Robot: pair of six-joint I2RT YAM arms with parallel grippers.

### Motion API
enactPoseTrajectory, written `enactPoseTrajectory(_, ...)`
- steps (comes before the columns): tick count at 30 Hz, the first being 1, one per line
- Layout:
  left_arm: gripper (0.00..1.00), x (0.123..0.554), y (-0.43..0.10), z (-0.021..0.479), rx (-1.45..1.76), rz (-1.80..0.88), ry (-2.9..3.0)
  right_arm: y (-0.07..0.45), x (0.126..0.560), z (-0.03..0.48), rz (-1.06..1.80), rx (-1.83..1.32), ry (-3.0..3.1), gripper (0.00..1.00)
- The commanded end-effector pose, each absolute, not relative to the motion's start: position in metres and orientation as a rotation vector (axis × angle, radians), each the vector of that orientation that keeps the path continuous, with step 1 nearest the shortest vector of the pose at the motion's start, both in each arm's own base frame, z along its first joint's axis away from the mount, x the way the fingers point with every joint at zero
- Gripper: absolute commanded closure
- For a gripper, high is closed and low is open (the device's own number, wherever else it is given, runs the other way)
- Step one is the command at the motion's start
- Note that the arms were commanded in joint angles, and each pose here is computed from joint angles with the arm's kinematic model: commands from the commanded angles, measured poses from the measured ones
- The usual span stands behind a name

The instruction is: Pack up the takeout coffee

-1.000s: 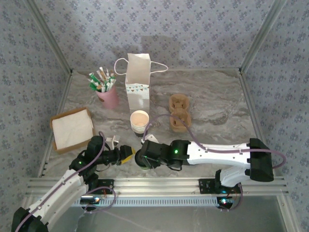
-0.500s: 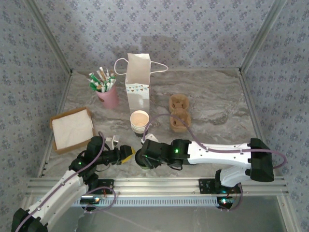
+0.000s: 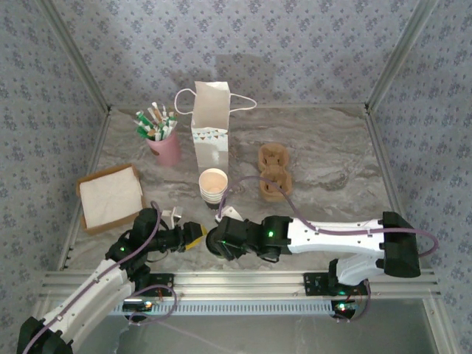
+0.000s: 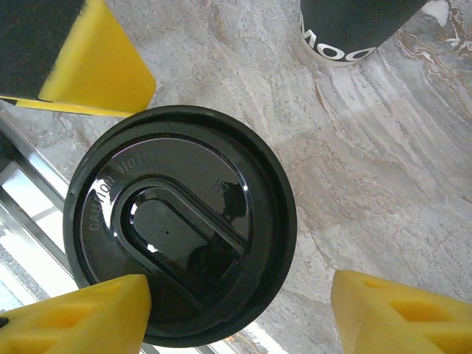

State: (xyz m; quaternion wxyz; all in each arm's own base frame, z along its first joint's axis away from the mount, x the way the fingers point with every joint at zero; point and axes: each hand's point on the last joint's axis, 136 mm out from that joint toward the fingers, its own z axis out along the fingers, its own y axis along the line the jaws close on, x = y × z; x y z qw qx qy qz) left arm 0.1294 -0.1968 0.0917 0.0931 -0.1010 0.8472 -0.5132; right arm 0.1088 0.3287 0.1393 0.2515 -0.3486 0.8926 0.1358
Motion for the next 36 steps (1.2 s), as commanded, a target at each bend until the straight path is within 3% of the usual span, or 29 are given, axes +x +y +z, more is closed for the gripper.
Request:
enactPoseTrajectory(1, 0.43, 0.129, -0.200, 0.095, -0.279, -1.538, 2.510, 0.321, 0.112, 0.136, 0.292, -0.957, 2.428, 0.31)
enactPoseTrajectory(8, 0.43, 0.132, -0.202, 0.096, -0.270, -1.531, 2.515, 0.323, 0.113, 0.167, 0.378, -0.936, 2.372, 0.27)
enactPoseTrajectory(15, 0.43, 0.133, -0.203, 0.096, -0.264, -1.528, 2.520, 0.330, 0.104, 0.157, 0.438, -0.997, 2.376, 0.19)
enactPoseTrajectory(36, 0.43, 0.133, -0.204, 0.096, -0.261, -1.524, 2.523, 0.332, 0.103, 0.127, 0.294, -1.066, 2.417, 0.20)
